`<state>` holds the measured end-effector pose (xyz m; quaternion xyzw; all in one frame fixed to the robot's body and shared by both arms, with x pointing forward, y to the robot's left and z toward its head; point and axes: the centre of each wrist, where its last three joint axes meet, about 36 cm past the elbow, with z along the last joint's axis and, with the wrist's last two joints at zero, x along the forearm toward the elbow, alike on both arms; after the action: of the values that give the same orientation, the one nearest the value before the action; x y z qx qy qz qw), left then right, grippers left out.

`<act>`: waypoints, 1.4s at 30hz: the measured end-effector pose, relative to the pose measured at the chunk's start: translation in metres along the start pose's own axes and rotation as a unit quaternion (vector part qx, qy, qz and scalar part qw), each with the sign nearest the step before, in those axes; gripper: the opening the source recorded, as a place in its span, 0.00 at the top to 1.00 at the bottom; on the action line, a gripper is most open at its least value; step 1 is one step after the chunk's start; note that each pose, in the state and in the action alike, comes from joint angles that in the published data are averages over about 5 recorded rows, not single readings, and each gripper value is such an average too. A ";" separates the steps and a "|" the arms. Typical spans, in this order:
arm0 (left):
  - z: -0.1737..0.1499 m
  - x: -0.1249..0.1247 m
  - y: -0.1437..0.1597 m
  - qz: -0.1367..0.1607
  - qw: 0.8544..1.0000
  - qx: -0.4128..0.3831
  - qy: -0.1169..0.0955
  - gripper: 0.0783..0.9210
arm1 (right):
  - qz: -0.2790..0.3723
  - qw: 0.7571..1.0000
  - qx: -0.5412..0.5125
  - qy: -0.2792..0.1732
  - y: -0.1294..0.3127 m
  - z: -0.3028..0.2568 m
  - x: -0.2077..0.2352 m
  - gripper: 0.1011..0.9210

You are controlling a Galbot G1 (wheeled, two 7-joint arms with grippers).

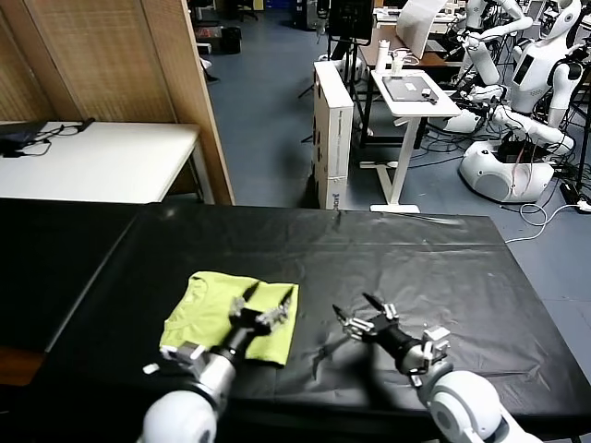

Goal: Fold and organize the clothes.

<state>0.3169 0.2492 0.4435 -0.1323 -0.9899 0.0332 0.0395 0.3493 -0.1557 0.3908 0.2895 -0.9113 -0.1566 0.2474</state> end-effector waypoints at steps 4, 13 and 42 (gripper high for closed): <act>0.001 0.004 0.003 -0.010 1.000 -0.003 0.002 0.02 | -0.002 1.000 -0.005 0.001 0.002 0.002 -0.002 0.33; -0.001 0.009 0.013 -0.031 0.999 -0.006 -0.002 0.02 | 0.015 1.000 -0.009 -0.012 -0.008 -0.002 0.004 0.94; 0.005 0.021 0.017 -0.051 0.999 -0.003 0.003 0.02 | 0.023 0.999 -0.038 0.011 -0.008 -0.017 -0.003 0.05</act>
<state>0.3010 0.2704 0.4391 -0.0824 -0.9952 0.0281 0.0438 0.3641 -0.1629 0.3999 0.2611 -0.9082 -0.1818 0.2720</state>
